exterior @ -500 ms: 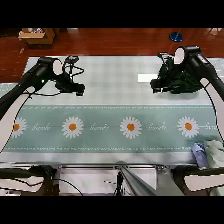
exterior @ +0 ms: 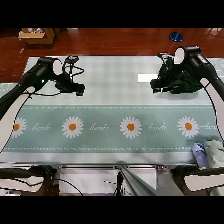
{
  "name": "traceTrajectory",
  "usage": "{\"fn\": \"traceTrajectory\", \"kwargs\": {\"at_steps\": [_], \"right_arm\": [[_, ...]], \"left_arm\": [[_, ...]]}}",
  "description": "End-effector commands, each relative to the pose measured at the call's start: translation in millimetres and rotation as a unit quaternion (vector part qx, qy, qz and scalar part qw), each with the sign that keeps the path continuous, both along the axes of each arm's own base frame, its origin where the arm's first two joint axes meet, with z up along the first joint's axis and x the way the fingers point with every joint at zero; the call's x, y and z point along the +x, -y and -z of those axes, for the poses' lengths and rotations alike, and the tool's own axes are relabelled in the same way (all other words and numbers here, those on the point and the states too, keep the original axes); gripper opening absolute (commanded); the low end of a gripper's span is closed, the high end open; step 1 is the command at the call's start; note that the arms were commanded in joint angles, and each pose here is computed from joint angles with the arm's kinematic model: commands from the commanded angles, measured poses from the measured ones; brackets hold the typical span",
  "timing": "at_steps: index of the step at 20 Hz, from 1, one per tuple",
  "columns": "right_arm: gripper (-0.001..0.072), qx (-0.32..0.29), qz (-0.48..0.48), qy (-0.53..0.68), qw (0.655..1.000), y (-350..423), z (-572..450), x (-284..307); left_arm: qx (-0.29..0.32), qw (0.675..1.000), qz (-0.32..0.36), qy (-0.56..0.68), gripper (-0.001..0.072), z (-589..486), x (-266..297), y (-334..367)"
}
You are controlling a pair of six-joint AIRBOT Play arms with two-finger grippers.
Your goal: Fold the shirts.
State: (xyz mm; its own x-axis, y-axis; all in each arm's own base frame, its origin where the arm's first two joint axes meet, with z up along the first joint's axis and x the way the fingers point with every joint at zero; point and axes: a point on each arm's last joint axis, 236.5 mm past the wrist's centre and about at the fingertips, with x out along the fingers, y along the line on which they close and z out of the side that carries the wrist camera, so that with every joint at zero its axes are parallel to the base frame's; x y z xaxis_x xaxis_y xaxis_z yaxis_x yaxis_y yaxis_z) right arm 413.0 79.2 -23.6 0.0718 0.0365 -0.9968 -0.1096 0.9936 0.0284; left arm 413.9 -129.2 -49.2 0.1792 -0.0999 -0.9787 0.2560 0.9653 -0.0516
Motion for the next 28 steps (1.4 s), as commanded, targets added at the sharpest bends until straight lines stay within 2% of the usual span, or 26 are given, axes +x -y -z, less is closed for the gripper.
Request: {"fn": "traceTrajectory", "kwargs": {"at_steps": [1, 6, 12, 13, 15, 17, 19, 21, 24, 28], "right_arm": [[0.0477, 0.000, 0.000, 0.001, 1.000, -0.6, -0.5, 0.0], [0.0476, 0.003, 0.000, 0.003, 1.000, -1.8, -0.7, 1.2], [0.0476, 0.019, -0.006, 0.099, 0.995, -9.3, -9.3, 45.8], [0.0476, 0.004, -0.025, 0.125, 0.992, -3.7, -13.3, 56.8], [0.0478, -0.075, -0.042, 0.191, 0.978, 29.7, -35.6, 87.6], [0.0486, -0.149, -0.013, 0.275, 0.950, 76.5, -81.8, 124.5], [0.0486, -0.171, 0.037, 0.331, 0.927, 120.9, -121.1, 145.2], [0.0486, -0.156, 0.121, 0.356, 0.913, 173.8, -134.3, 149.6], [0.0486, -0.113, 0.200, 0.304, 0.925, 226.1, -92.2, 134.8], [0.0485, -0.019, 0.207, 0.237, 0.949, 222.2, -22.6, 133.0]], "left_arm": [[0.000, 1.000, 0.000, 0.000, 0.0609, 0.3, 0.1, -0.1], [0.000, 1.000, -0.001, 0.000, 0.0609, 0.3, 0.0, 0.0], [-0.002, 1.000, -0.005, 0.000, 0.0610, 0.2, 0.0, 1.9], [-0.002, 1.000, -0.005, 0.001, 0.0610, 0.0, 0.5, 2.0], [-0.007, 1.000, -0.003, 0.023, 0.0609, -2.7, 10.3, 4.5], [0.003, 0.998, 0.052, 0.038, 0.0609, -7.8, 15.5, 5.6], [0.026, 0.992, 0.100, 0.070, 0.0609, -19.7, 30.1, 1.4], [0.048, 0.988, 0.103, 0.105, 0.0608, -39.1, 48.6, -6.5], [0.042, 0.988, 0.086, 0.118, 0.0609, -60.8, 56.9, -6.3], [0.042, 0.988, 0.086, 0.117, 0.0608, -65.0, 56.8, -6.5]]}}
